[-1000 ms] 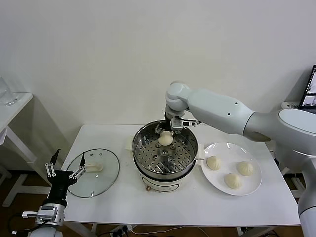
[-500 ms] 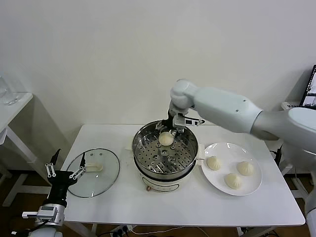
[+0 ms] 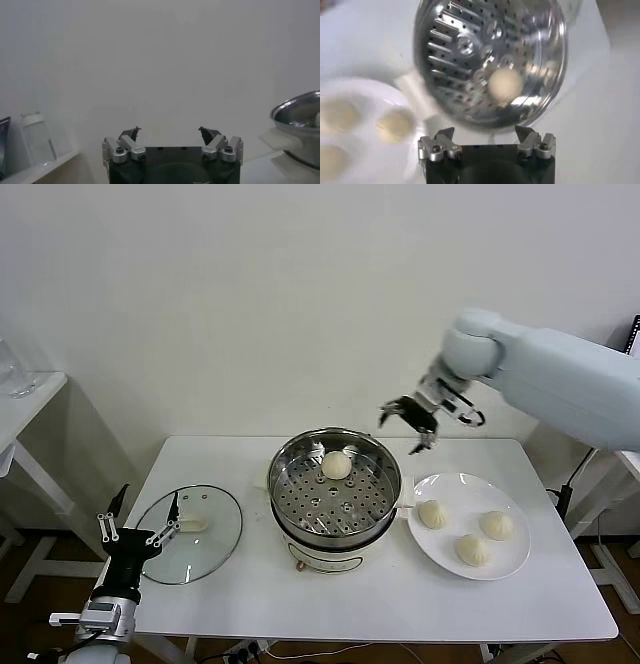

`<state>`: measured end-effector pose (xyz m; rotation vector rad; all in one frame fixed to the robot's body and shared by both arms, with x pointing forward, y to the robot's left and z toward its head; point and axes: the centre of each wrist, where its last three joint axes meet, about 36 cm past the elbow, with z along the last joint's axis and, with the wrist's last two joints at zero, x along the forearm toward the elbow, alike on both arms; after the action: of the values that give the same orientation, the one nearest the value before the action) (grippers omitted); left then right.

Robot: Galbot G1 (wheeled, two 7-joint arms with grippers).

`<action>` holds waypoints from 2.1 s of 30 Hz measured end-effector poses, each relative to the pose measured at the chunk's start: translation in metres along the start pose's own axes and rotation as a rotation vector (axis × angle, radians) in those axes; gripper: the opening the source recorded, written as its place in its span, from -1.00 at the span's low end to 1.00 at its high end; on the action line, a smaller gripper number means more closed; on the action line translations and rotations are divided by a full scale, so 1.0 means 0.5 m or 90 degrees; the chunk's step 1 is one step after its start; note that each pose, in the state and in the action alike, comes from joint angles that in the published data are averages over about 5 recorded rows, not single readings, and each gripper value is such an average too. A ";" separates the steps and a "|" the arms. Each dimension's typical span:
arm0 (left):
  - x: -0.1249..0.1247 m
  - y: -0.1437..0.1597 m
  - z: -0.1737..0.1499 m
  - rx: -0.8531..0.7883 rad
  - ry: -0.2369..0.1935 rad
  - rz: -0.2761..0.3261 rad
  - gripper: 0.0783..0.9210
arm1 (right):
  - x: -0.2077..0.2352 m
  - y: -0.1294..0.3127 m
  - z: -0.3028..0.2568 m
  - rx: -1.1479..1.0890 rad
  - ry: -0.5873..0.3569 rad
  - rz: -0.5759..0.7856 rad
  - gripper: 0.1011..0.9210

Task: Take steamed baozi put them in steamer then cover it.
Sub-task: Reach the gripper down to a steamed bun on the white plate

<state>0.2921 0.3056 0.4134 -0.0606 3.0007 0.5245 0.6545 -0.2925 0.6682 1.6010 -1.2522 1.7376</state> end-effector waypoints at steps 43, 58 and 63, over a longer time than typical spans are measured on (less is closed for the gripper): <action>0.000 -0.016 0.016 -0.002 0.012 0.001 0.77 | -0.356 0.173 0.128 -0.339 0.038 -0.056 0.76; 0.004 -0.017 0.019 -0.003 0.015 0.001 0.77 | -0.375 0.171 0.133 -0.337 0.046 -0.054 0.49; 0.002 -0.018 0.018 -0.002 0.013 0.001 0.77 | -0.374 0.170 0.135 -0.337 0.047 -0.052 0.39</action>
<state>0.2922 0.3003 0.4021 -0.0633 3.0207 0.5330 0.6599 -0.3458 0.4587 1.2445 -1.4364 1.2588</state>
